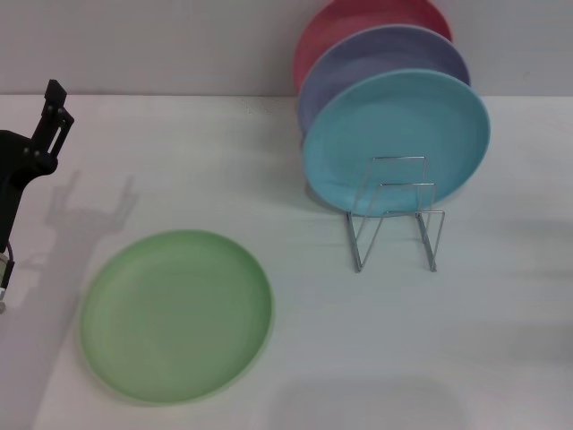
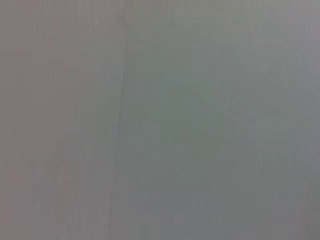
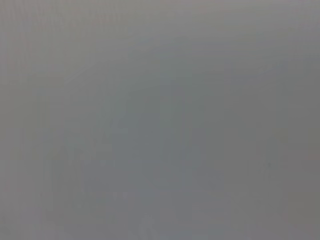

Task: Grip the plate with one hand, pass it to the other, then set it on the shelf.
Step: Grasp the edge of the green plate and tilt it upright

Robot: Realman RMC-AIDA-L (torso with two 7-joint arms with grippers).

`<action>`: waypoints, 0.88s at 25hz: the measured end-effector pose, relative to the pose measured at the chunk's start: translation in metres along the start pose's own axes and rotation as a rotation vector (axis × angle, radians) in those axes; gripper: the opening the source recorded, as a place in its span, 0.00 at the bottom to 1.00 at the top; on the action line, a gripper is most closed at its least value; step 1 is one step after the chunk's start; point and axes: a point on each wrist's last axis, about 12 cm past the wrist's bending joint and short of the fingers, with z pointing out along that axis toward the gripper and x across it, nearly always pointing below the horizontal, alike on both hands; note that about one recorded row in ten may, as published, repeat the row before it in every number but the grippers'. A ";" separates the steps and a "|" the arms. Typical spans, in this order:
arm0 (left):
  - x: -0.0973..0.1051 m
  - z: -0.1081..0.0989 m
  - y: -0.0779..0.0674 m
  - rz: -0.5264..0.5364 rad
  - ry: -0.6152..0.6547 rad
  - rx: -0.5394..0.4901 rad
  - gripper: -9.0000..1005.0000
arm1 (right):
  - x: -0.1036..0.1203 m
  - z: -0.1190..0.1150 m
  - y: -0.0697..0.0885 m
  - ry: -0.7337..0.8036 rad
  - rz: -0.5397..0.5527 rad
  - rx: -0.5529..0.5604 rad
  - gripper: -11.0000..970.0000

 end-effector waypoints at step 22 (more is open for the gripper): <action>-0.002 0.002 0.005 0.022 -0.004 0.004 0.76 | 0.000 0.002 0.002 -0.004 0.003 -0.005 0.63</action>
